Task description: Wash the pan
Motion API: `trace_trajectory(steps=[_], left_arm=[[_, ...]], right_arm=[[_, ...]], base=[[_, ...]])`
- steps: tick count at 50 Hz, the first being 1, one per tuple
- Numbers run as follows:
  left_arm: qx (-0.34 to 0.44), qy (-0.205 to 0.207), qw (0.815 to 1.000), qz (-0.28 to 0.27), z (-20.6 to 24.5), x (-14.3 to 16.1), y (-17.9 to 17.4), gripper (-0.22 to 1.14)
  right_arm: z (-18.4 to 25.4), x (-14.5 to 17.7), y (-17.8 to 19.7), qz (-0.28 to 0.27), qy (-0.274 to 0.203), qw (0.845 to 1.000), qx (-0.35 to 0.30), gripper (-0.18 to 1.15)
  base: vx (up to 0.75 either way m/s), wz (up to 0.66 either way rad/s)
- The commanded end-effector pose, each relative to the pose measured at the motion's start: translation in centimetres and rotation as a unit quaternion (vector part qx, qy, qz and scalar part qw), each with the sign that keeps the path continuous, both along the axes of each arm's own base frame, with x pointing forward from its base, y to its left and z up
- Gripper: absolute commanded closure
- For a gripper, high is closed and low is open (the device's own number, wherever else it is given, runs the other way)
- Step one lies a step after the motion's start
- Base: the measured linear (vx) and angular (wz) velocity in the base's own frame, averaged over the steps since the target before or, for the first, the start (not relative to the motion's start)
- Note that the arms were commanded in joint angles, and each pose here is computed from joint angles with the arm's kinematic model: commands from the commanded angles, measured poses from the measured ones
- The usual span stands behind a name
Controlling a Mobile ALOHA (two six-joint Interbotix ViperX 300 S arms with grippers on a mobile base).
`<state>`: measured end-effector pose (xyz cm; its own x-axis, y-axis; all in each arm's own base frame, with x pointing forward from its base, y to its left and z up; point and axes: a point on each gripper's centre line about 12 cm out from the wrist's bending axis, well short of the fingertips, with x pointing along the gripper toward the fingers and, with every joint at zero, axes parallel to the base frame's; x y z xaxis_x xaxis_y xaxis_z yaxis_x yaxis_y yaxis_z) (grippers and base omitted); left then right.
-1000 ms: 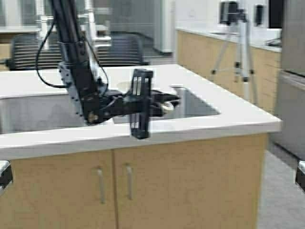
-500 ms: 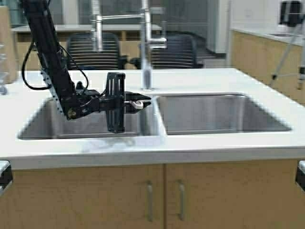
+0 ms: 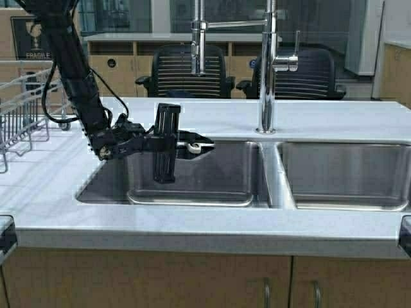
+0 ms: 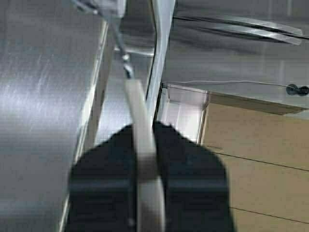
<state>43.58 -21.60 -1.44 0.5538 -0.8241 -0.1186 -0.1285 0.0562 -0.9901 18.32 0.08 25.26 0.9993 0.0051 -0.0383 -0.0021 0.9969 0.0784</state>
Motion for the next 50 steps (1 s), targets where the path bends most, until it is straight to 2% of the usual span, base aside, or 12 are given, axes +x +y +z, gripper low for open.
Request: trace_trajectory(steps=[1, 29, 50], left_arm=[[-0.017, -0.041, 0.999, -0.021, 4.3, -1.3, -1.2, 0.89], [-0.054, -0.038, 0.997, -0.034, 4.8, -10.9, 0.1, 0.89], [-0.073, -0.041, 0.993, -0.082, 4.7, -13.8, -1.2, 0.89]], right_arm=[[0.3, 0.9, 0.0, 0.001, 0.007, 1.000, 0.001, 0.90], [-0.3, 1.2, 0.1, 0.002, 0.012, 1.000, -0.004, 0.90], [-0.5, 1.6, 0.1, 0.002, 0.021, 1.000, -0.005, 0.90]], base=[[0.18, 0.07], [0.19, 0.00], [0.13, 0.07]])
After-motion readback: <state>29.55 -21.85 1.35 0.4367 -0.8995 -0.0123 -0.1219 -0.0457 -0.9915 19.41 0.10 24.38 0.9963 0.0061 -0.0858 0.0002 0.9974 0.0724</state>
